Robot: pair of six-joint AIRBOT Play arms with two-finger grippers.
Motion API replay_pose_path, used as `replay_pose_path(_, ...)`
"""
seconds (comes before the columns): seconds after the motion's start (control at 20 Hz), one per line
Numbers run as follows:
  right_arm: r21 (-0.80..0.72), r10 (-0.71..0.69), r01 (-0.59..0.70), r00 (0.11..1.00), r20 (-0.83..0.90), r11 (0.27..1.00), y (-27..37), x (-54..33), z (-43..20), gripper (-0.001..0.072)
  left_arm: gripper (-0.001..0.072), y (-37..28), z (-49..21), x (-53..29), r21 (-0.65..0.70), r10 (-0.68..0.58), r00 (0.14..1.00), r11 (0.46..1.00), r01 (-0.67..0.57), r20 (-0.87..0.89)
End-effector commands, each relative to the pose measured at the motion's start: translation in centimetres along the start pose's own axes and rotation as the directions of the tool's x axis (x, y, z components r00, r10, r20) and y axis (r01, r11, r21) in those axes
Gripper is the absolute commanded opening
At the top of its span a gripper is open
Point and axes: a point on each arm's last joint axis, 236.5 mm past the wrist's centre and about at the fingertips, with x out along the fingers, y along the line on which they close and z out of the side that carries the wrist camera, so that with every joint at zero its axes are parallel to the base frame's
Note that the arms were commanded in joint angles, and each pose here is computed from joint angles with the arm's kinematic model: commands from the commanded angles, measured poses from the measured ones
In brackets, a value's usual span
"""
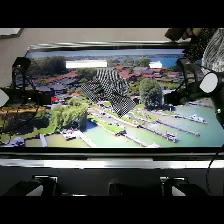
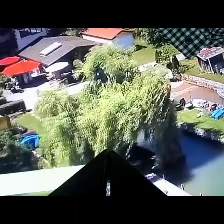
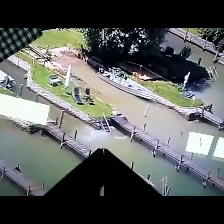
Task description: Fold the clothes and pants, and hang the long-sleeved shirts on hangers.
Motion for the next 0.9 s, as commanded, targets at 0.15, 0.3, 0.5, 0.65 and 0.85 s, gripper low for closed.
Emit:
replay_pose_path(0.15, 0.000, 0.000, 0.000, 1.000, 0.000, 1.000, 0.0, 0.0, 0.0, 0.0028, 0.0023, 0.0, 0.0, 0.0, 0.000, 0.000, 1.000, 1.000, 0.000, 0.001)
replay_pose_path(0.3, 0.000, 0.000, 0.000, 1.000, 0.000, 1.000, 0.0, 0.0, 0.0, 0.0028, 0.0023, 0.0, 0.0, 0.0, 0.000, 0.000, 1.000, 1.000, 0.000, 0.001)
replay_pose_path(0.5, 0.000, 0.000, 0.000, 1.000, 0.000, 1.000, 0.0, 0.0, 0.0, 0.0028, 0.0438, 0.1, 0.3, 0.2, -0.020, 0.003, 1.000, 1.000, -0.002, 0.010)
replay_pose_path(0.65, 0.000, 0.000, 0.000, 1.000, 0.000, 1.000, 0.0, 0.0, 0.0, 0.0028, 0.0720, 1.0, 0.4, 1.9, -0.255, 0.004, 1.000, 0.967, -0.003, 0.003)
replay_pose_path(0.85, 0.000, 0.001, -0.001, 1.000, 0.001, 1.000, 0.0, 0.0, 0.0, 0.0028, 0.0720, 0.2, 3.7, 8.8, -0.556, -0.251, 0.956, 0.777, 0.294, 0.153)
